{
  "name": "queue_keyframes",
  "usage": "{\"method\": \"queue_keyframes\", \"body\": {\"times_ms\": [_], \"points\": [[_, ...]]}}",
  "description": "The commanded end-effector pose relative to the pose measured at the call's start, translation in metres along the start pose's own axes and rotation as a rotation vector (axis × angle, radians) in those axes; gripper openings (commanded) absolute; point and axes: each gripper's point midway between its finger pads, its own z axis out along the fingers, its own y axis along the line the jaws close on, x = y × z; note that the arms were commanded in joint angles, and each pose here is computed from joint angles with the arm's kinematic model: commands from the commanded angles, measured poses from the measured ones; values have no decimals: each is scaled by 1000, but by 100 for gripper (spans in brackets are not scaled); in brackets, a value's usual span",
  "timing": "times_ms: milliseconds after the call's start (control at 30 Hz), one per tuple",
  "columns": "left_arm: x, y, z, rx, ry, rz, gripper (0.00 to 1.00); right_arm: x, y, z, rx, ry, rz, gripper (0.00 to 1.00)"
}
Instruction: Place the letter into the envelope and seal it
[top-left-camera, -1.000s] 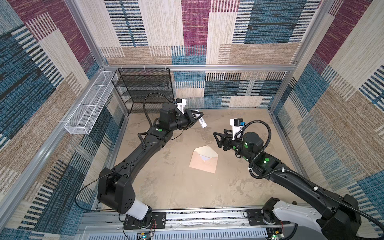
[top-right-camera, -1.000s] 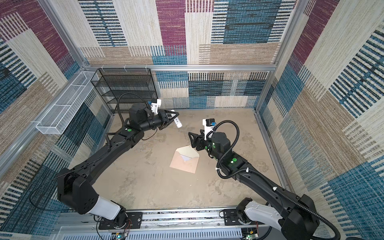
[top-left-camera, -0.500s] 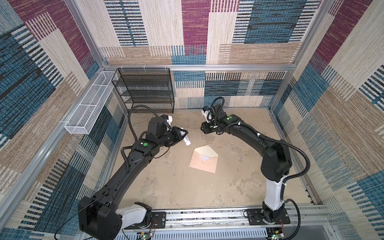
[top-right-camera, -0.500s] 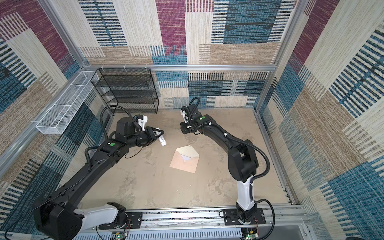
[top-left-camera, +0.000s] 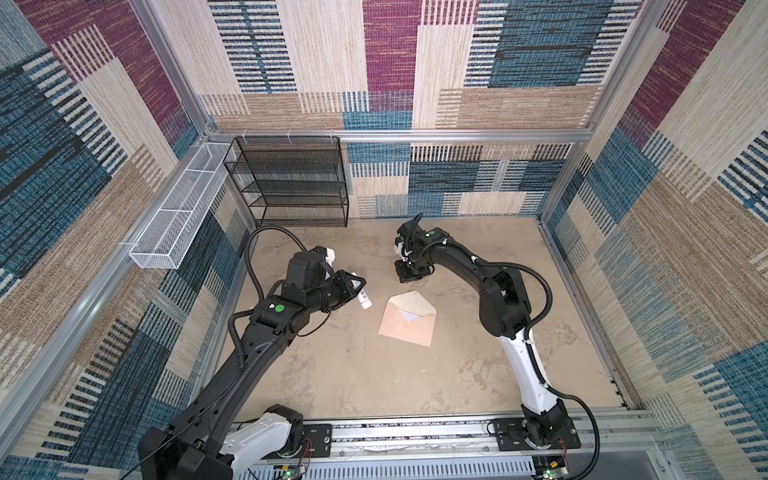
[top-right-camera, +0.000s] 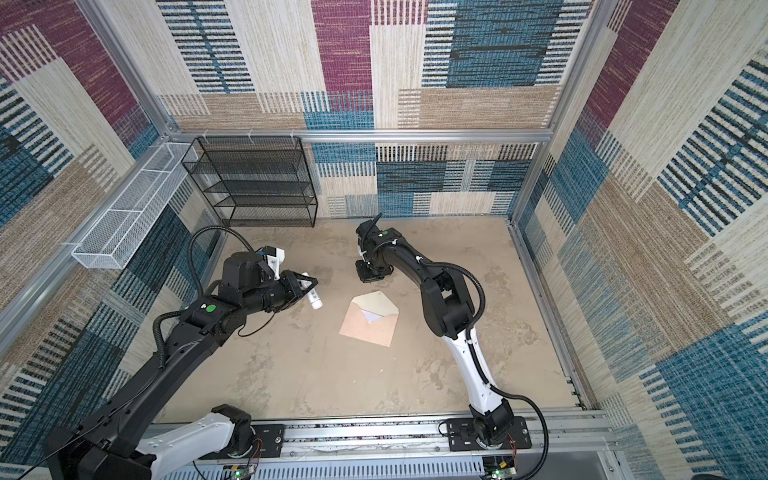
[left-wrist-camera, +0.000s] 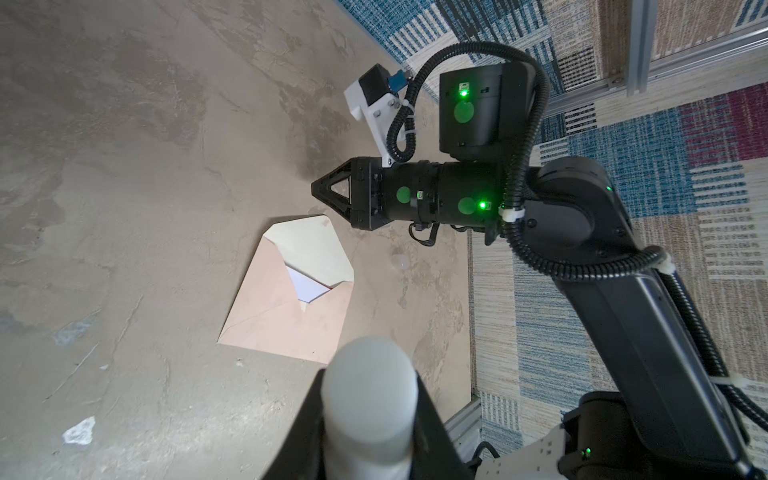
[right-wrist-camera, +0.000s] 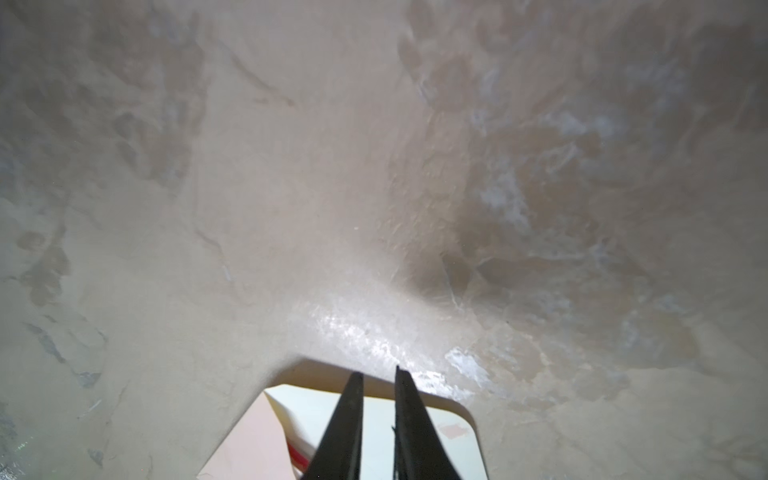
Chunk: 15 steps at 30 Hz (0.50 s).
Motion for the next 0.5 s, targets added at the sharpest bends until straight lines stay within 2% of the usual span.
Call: {"method": "queue_keyframes", "body": {"times_ms": [0,467], "points": [[-1,3,0,-12,-6,25,0,14,-9,7,38,58,32,19],[-5,-3,10,-5,23,51,0,86,-44,19,169,176,90,18]]}}
